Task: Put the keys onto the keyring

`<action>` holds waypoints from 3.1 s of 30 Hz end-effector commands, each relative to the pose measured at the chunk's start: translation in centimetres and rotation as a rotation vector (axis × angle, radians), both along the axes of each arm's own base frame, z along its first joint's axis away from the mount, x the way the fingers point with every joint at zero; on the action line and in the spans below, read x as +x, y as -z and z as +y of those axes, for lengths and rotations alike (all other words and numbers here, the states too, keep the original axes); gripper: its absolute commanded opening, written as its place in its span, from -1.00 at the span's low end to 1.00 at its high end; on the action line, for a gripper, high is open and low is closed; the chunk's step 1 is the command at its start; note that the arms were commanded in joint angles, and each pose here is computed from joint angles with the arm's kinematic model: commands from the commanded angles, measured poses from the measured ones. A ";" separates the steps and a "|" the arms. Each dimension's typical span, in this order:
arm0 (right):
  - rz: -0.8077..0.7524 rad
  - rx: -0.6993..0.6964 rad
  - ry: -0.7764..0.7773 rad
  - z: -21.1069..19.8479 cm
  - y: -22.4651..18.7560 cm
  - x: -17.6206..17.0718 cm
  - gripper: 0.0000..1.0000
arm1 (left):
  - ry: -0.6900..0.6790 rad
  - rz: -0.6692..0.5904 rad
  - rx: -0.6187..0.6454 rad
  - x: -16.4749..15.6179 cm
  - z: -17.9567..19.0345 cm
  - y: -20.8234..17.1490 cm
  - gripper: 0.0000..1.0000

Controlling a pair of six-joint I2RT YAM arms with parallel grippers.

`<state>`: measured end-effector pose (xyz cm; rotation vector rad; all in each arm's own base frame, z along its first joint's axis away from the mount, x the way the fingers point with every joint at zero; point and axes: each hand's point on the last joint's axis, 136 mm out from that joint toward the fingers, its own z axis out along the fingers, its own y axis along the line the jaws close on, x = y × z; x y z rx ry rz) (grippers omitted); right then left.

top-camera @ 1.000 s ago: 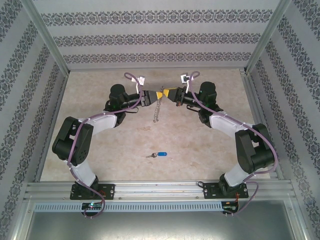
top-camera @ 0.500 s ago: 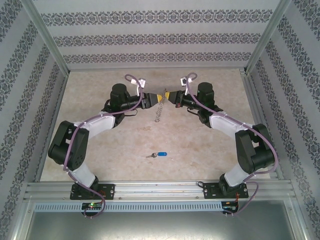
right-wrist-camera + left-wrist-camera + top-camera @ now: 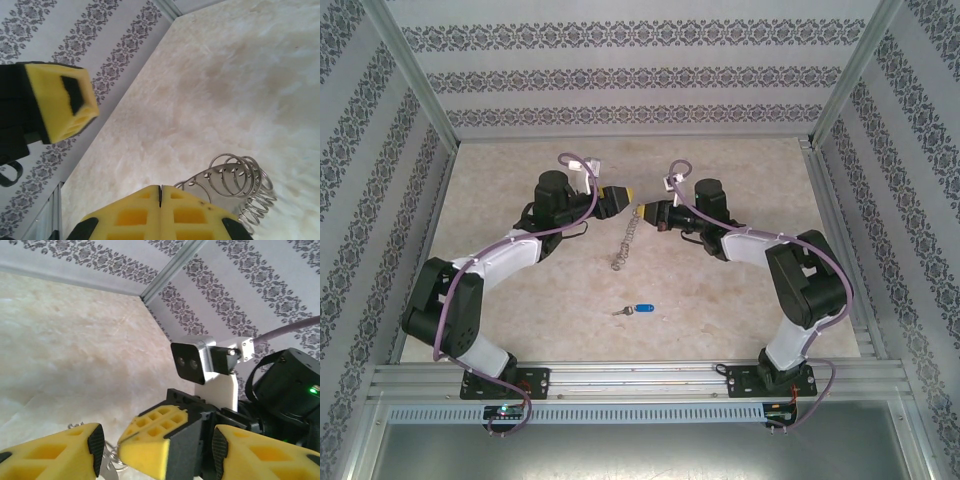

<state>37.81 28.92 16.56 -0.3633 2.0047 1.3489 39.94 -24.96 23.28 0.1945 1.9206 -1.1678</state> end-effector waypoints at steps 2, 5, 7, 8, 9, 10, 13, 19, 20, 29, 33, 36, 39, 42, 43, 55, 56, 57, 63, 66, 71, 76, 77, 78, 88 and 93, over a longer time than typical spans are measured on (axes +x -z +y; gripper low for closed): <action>-0.036 -0.093 0.017 -0.6 0.6 0.0 -1.00 | -0.010 -0.031 0.021 -0.5 0.1 -0.7 0.23; 0.011 -0.229 0.055 -1.8 3.4 -0.3 -1.00 | -0.006 -0.027 0.018 -0.5 0.0 -0.5 0.24; 0.044 -0.318 0.076 -2.5 5.2 -0.5 -1.00 | -0.004 -0.029 0.011 -0.4 0.0 -0.6 0.24; 0.065 -0.356 0.084 -2.8 6.2 -0.5 -1.00 | -0.004 -0.027 0.007 -0.4 -0.1 -0.5 0.24; 0.086 -0.380 0.090 -3.0 7.0 -0.5 -1.00 | -0.003 -0.026 0.004 -0.3 -0.1 -0.5 0.24; 0.106 -0.398 0.092 -3.1 7.6 -0.5 -1.00 | -0.001 -0.025 0.001 -0.3 -0.2 -0.5 0.24; 0.158 -0.475 0.088 -3.3 9.7 -0.8 -1.00 | 0.002 -0.022 -0.004 -0.2 -0.3 -0.4 0.24; 0.200 -0.571 0.092 -3.2 12.2 -1.4 -1.00 | 0.003 -0.020 -0.004 -0.1 -0.3 -0.3 0.25; 0.205 -0.588 0.096 -3.3 12.5 -1.5 -1.00 | 0.004 -0.022 -0.003 -0.1 -0.3 -0.3 0.25; 0.236 -0.638 0.093 -2.9 14.1 -2.6 -0.96 | 0.012 -0.026 -0.008 -0.2 -0.4 -0.2 0.27; 0.225 -0.636 0.108 -3.2 13.4 -2.8 -0.60 | 0.019 -0.028 -0.011 -0.3 -0.5 -0.3 0.27; 0.214 -0.629 0.118 -3.4 12.6 -2.9 -0.44 | 0.021 -0.030 -0.012 -0.5 -0.5 -0.5 0.27; 0.202 -0.618 0.125 -3.5 11.8 -3.0 -0.38 | 0.021 -0.033 -0.014 -0.6 -0.5 -0.5 0.28; 0.198 -0.603 0.125 -3.4 11.3 -3.1 -0.38 | 0.018 -0.037 -0.014 -0.7 -0.3 -0.5 0.28; 0.200 -0.603 0.127 -3.5 11.3 -3.0 -0.39 | 0.018 -0.037 -0.014 -0.7 -0.4 -0.5 0.28; 0.280 -0.599 0.160 -4.4 12.7 -3.8 -0.38 | 0.021 -0.043 -0.017 -0.7 -0.4 -0.9 0.29; 0.289 -0.597 0.161 -4.4 12.9 -3.9 -0.38 | 0.021 -0.045 -0.018 -0.7 -0.4 -1.1 0.29; 0.299 -0.592 0.161 -4.3 13.0 -3.9 -0.37 | 0.022 -0.045 -0.018 -0.7 -0.4 -1.0 0.29; 0.335 -0.548 0.164 -3.9 13.5 -3.7 -0.38 | 0.021 -0.047 -0.014 -0.6 -0.4 -1.1 0.30; 0.354 -0.534 0.163 -3.9 13.8 -3.6 -0.39 | 0.020 -0.048 -0.013 -0.6 -0.4 -1.1 0.30; 0.377 -0.535 0.176 -4.2 14.3 -3.5 -0.41 | 0.023 -0.051 -0.010 -0.6 -0.4 -1.1 0.30; 0.386 -0.521 0.173 -4.1 14.5 -3.6 -0.46 | 0.025 -0.052 -0.011 -0.6 -0.5 -1.1 0.31; 0.387 -0.515 0.171 -4.0 14.5 -3.6 -0.46 | 0.025 -0.052 -0.010 -0.6 -0.5 -1.1 0.31; 0.386 -0.509 0.170 -3.9 14.4 -3.6 -0.46 | 0.025 -0.052 -0.010 -0.7 -0.5 -1.1 0.31; 0.396 -0.505 0.163 -3.7 14.7 -3.6 -0.51 | 0.022 -0.058 -0.008 -0.8 -0.3 -1.2 0.32; 0.399 -0.505 0.162 -3.8 14.8 -3.6 -0.58 | 0.020 -0.060 -0.008 -0.8 -0.3 -1.3 0.33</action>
